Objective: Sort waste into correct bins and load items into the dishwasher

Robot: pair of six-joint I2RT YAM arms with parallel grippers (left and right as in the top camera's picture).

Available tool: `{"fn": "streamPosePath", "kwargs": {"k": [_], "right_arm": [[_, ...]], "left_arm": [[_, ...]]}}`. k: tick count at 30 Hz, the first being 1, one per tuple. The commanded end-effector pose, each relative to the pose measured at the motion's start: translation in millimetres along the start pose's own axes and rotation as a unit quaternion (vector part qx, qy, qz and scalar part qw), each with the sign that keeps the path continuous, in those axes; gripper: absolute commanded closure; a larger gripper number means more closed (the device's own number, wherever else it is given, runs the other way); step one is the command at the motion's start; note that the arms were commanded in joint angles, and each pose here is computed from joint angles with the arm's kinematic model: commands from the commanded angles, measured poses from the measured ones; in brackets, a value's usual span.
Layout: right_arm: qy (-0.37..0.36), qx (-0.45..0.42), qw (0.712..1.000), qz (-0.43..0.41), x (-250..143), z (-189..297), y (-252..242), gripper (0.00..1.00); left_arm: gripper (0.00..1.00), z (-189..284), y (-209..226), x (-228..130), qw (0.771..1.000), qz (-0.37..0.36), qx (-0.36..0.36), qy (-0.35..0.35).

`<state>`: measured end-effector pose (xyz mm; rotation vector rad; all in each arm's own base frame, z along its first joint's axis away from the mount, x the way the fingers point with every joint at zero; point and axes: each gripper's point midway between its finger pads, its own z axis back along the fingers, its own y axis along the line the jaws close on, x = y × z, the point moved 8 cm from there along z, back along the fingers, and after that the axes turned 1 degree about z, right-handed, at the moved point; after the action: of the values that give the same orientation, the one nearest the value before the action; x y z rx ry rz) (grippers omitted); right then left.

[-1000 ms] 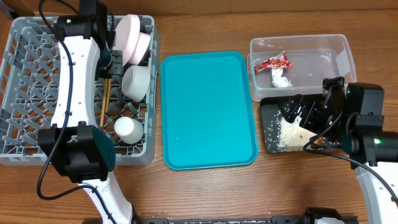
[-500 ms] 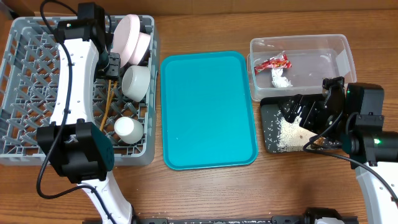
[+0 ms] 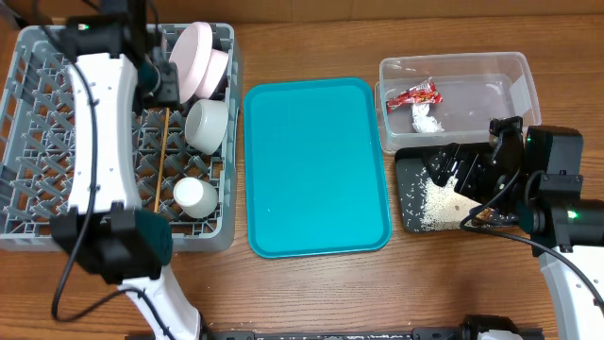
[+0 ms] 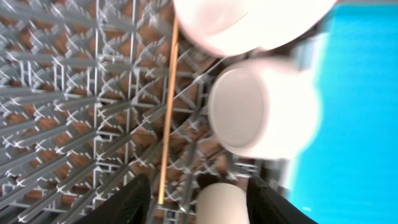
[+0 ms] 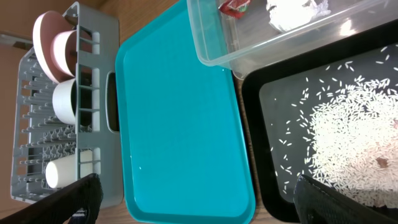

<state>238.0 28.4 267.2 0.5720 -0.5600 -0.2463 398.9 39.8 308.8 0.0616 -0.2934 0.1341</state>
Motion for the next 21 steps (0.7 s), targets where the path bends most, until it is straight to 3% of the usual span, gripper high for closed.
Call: {"fn": "streamPosePath", "kwargs": {"k": [1,2,3,9,21], "right_arm": [[-0.016,0.000,1.000,0.008,5,6,3,0.00],[-0.016,0.000,1.000,0.008,5,6,3,0.00],[-0.016,0.000,1.000,0.008,5,6,3,0.00],[-0.016,0.000,1.000,0.008,5,6,3,0.00],[-0.016,0.000,1.000,0.008,5,6,3,0.00]], "left_arm": [[0.43,96,-10,-17,0.991,0.001,-0.069,-0.116],[0.34,107,-12,-23,0.989,-0.002,-0.075,-0.129],[0.00,122,-13,-31,0.986,-0.006,-0.081,-0.143],[0.00,165,-16,-59,0.976,-0.011,-0.098,-0.192],[0.00,164,-16,-58,0.977,-0.011,-0.097,-0.191]]}}
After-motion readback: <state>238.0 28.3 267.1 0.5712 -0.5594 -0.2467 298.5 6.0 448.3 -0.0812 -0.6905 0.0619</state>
